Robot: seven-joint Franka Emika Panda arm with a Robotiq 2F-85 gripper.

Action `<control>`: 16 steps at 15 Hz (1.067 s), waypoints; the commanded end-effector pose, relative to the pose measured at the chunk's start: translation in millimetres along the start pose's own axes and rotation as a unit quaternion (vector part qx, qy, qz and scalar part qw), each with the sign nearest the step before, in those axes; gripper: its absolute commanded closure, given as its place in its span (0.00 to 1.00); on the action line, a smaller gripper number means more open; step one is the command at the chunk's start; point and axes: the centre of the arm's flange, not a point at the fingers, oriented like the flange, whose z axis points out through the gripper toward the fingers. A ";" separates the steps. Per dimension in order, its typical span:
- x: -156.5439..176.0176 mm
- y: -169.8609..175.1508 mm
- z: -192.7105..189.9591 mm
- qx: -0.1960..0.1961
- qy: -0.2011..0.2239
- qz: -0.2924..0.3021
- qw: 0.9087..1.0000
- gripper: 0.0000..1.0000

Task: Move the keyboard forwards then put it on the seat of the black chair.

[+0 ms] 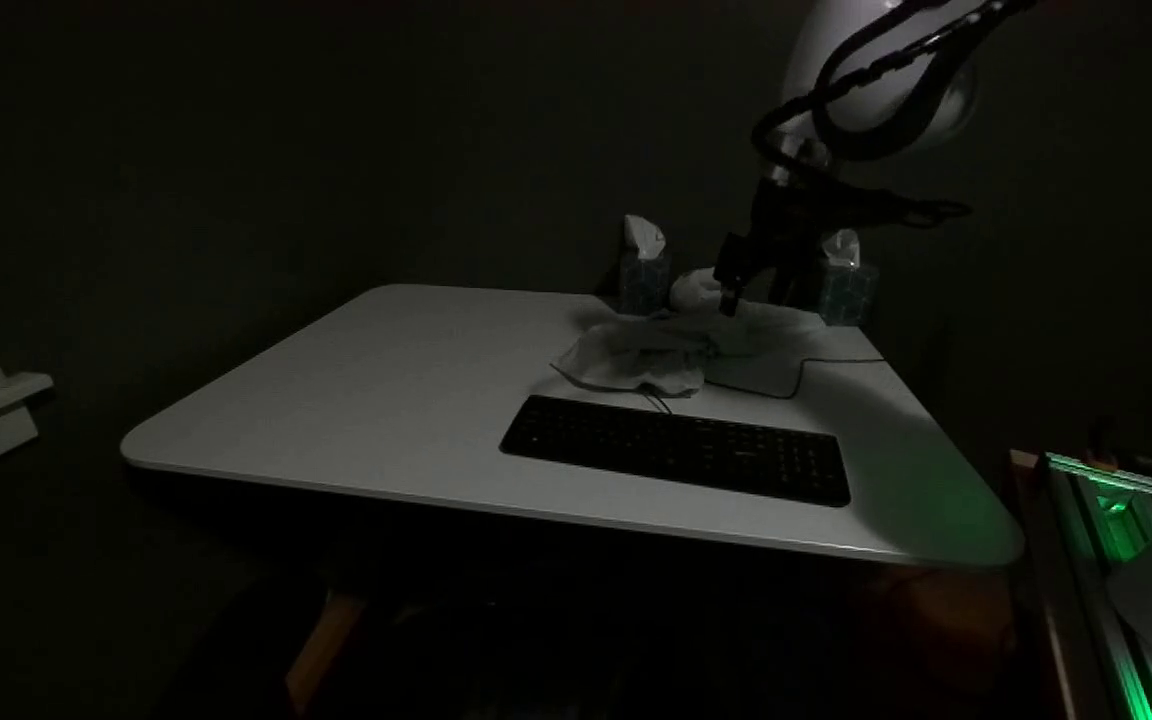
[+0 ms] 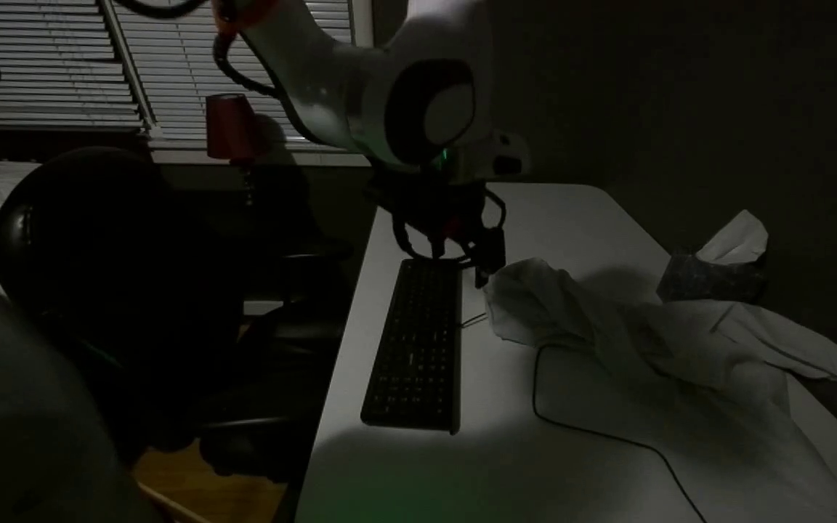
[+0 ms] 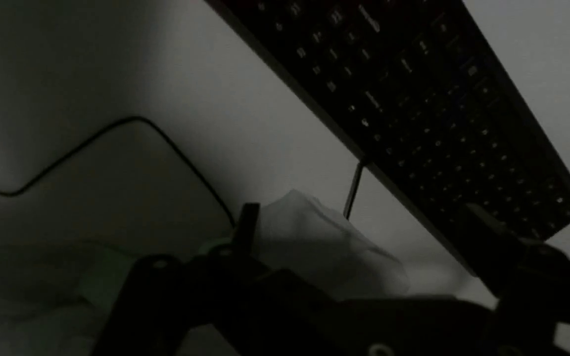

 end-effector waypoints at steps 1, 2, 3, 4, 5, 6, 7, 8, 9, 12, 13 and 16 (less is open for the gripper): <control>14.7 -8.1 49.7 0.018 -0.008 0.098 0.995 0.00; 16.5 -7.9 57.5 0.027 -0.012 0.123 0.992 0.00; 18.7 -5.3 62.8 0.044 -0.014 0.145 0.988 0.00; 5.6 -1.9 44.1 0.022 -0.014 0.106 0.994 0.00; 6.7 -2.6 49.8 0.023 -0.017 0.108 0.994 0.00; 7.1 -2.7 50.9 0.022 -0.018 0.107 0.994 0.00; 7.5 -2.8 50.0 0.022 -0.017 0.107 0.994 0.00; 8.0 -2.9 48.3 0.023 -0.015 0.106 0.994 0.00; 8.5 -2.9 46.9 0.023 -0.013 0.107 0.994 0.00; 8.7 -2.9 46.3 0.024 -0.013 0.107 0.994 0.00; 11.6 -3.5 57.2 0.023 -0.019 0.122 0.992 0.00; 19.4 -3.4 80.2 0.026 -0.037 0.208 0.977 0.00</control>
